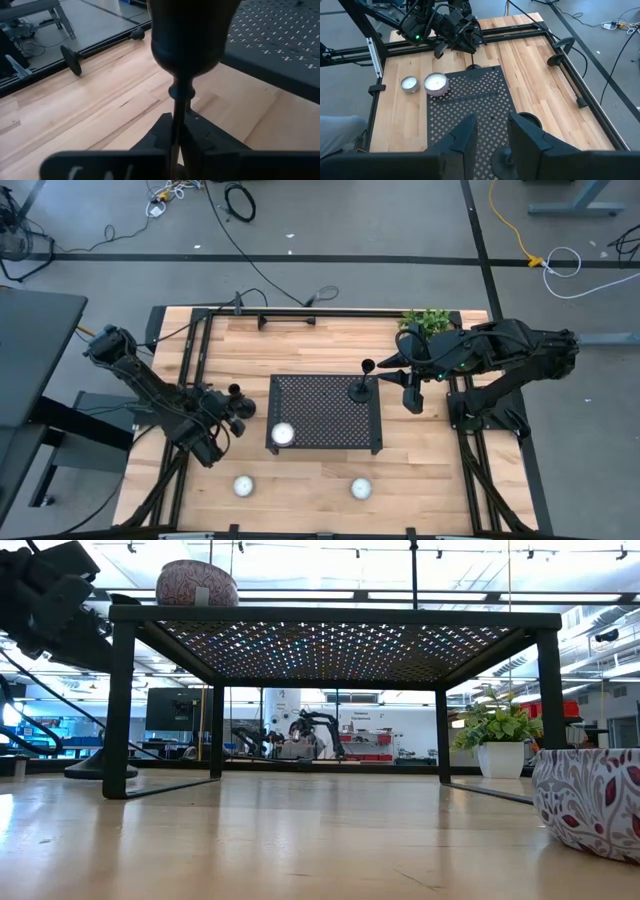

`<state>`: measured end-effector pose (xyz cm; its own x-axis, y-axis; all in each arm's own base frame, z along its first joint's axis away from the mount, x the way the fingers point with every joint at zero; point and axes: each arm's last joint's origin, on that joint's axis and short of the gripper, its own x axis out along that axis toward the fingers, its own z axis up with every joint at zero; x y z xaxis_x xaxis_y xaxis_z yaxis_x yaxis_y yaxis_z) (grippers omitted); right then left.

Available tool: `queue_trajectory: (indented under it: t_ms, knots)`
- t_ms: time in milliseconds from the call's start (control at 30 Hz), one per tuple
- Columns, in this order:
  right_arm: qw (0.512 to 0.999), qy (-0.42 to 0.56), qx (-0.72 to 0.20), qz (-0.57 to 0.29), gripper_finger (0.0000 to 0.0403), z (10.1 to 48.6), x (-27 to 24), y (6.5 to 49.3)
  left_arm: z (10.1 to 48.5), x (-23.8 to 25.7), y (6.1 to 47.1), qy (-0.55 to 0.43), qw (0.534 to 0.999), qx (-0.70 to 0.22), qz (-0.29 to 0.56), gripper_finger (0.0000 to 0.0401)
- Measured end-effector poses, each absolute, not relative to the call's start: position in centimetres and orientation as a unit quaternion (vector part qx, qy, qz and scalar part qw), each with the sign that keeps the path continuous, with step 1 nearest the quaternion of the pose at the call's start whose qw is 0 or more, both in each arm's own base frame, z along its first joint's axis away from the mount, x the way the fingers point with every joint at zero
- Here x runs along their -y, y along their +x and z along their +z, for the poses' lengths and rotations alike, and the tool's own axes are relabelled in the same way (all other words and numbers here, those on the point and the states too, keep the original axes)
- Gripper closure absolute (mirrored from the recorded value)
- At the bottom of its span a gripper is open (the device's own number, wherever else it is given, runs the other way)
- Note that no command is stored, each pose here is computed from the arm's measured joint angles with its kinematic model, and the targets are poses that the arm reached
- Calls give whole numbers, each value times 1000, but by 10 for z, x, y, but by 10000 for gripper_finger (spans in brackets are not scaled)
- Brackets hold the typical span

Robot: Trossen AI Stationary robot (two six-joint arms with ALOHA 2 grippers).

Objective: Pick & Place candle stick holders
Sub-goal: Put the bottom black candle holder on the shelf aligned with the other black candle holder

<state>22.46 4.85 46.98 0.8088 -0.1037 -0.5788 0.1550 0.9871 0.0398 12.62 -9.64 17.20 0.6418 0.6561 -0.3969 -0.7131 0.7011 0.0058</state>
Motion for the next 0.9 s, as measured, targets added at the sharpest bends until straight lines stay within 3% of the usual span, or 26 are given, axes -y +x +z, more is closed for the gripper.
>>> queue_trajectory:
  t_ms: [267,700,900]
  knots:
    - [950,45,-302,-69,295,470,-49,225,205,95,125,-85,908,-173,372,387]
    - [959,51,-273,-64,295,474,-50,230,375,104,133,-35,957,-144,251,387]
    - [965,33,-254,-51,295,472,-55,249,433,107,135,-9,980,-113,161,387]
